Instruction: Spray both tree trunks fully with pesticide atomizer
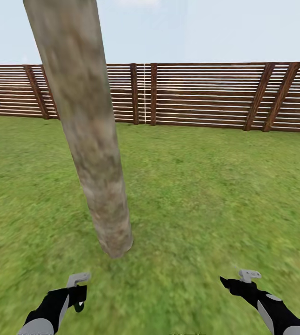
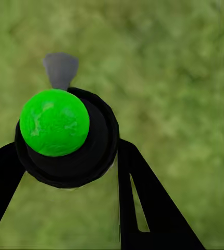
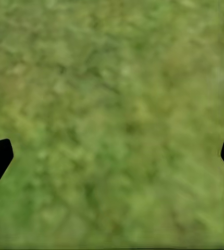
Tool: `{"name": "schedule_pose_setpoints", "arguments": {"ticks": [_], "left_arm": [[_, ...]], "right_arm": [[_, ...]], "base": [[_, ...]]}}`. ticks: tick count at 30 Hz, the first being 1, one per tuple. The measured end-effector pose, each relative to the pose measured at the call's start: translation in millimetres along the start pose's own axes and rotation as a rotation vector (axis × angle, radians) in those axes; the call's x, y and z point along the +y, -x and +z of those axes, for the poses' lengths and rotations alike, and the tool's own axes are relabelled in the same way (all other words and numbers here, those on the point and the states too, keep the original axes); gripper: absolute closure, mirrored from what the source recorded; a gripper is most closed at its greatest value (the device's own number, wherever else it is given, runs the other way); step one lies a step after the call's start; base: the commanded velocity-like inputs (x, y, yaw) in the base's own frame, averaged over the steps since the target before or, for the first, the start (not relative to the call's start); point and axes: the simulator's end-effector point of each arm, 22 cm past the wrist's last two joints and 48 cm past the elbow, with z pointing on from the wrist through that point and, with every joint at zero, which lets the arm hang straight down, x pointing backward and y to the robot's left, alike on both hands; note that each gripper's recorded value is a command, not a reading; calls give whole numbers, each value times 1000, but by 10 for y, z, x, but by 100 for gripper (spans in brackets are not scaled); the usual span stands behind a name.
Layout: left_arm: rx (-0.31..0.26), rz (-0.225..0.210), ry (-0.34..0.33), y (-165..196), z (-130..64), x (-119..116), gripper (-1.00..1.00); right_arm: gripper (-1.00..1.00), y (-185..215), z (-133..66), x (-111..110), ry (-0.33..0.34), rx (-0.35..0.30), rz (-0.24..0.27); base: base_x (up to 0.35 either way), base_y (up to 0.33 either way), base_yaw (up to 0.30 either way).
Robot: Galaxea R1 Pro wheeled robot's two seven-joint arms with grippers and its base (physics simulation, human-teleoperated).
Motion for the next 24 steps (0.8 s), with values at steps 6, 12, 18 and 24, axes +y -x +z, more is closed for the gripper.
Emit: {"name": "schedule_pose_setpoints", "arguments": {"ticks": [6, 12, 18, 24], "left_arm": [[-94, 28, -106, 253, -37, -180, 100], [-99, 62, -180, 991, -241, -166, 100], [-125, 238, -170, 1527, -583, -167, 100], [-93, 236, -158, 1496, -602, -162, 100]], "right_arm": [[-100, 1, -1, -8, -2, 0, 0], [-100, -1, -5, -26, -6, 1, -1], [-100, -87, -4, -17, -3, 18, 7], [-100, -203, -1, 14, 2, 41, 16]], "base": [[0, 0, -114], [0, 0, -1], [-74, 0, 0], [-269, 0, 0]]}}
